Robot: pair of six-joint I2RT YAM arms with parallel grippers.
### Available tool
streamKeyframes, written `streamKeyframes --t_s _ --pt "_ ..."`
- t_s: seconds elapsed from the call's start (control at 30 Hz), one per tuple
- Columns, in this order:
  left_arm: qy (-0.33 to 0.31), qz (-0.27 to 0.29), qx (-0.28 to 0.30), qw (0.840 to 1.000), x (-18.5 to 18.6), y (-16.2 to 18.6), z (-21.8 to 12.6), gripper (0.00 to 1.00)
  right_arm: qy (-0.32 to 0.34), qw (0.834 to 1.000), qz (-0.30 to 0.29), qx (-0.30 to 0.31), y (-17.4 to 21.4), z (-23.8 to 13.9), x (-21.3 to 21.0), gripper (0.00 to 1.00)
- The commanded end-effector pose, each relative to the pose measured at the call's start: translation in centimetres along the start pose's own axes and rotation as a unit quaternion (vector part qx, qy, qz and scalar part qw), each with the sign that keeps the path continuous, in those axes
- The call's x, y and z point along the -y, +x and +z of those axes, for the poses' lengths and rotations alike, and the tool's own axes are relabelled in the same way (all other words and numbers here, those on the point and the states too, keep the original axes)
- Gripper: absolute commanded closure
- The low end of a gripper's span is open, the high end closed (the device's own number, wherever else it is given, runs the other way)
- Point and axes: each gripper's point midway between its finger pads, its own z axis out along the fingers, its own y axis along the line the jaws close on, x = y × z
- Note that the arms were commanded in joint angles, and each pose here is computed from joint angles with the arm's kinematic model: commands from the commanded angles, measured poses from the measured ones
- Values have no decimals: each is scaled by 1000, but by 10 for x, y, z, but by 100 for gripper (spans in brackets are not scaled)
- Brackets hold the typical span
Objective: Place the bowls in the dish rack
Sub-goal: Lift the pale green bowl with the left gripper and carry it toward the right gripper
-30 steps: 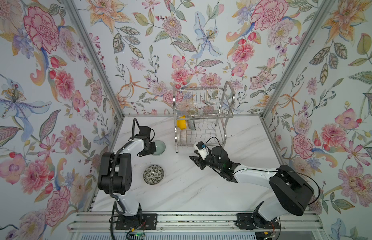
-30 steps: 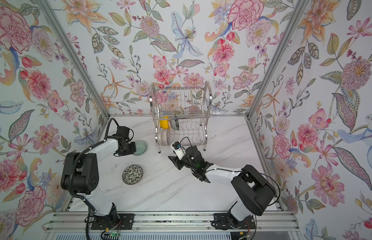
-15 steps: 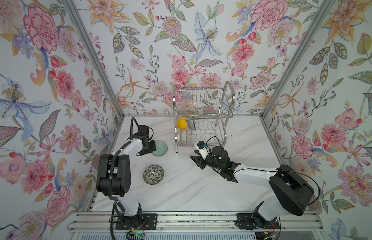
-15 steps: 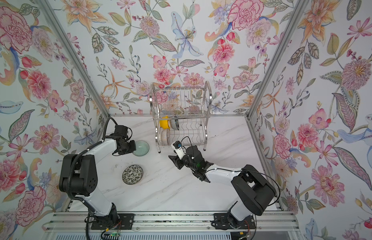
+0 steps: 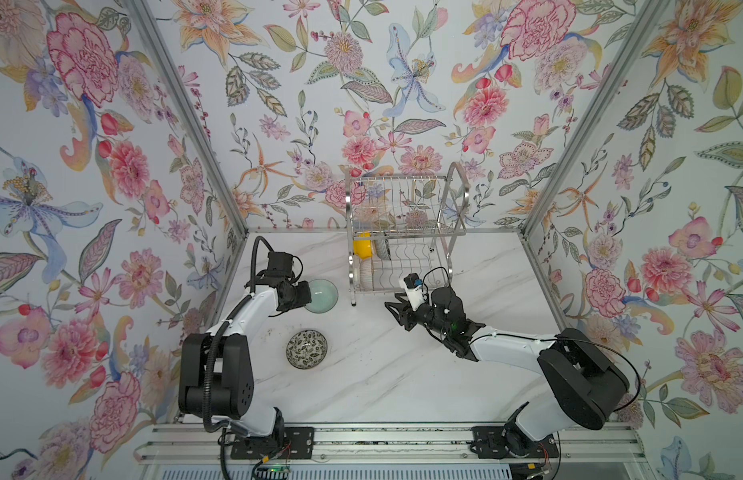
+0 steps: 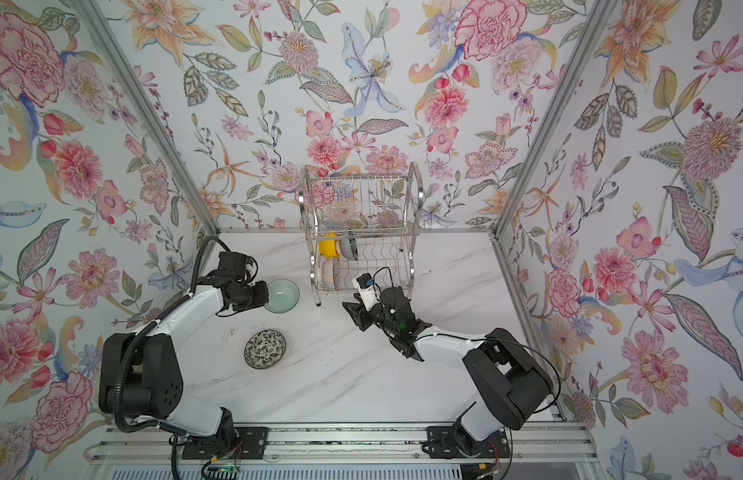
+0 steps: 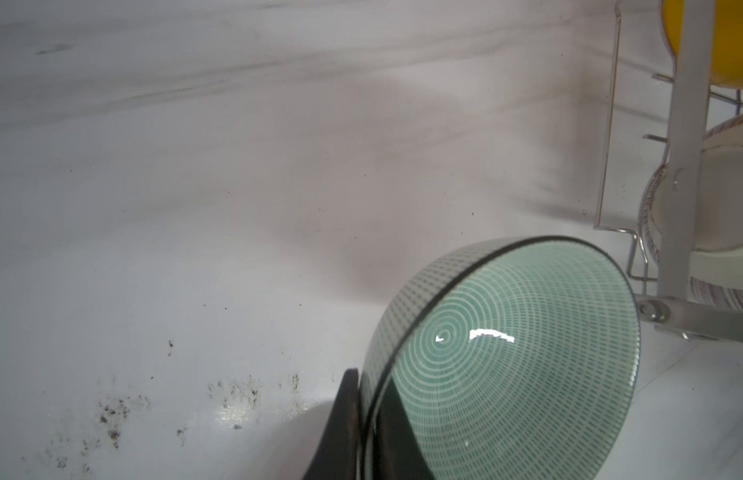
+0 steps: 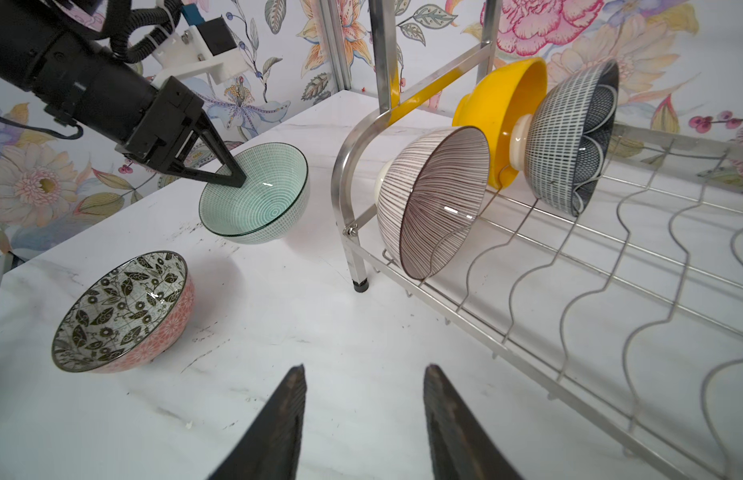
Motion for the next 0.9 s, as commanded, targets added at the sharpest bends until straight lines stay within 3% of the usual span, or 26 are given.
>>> streamKeyframes --t_s 0.0,0.43,0.57,0.87 --pt "36 14 -9 999 13 15 -12 97 -2 1000 21 17 -4 -2 4 53" --pt "76 81 -16 994 71 59 -25 97 66 991 96 70 -27 -16 36 53" --pt "93 99 -22 990 92 72 -22 97 101 982 129 90 -34 -30 51 53" --pt "116 148 -42 981 130 97 -7 97 153 974 144 89 -37 -62 62 53"
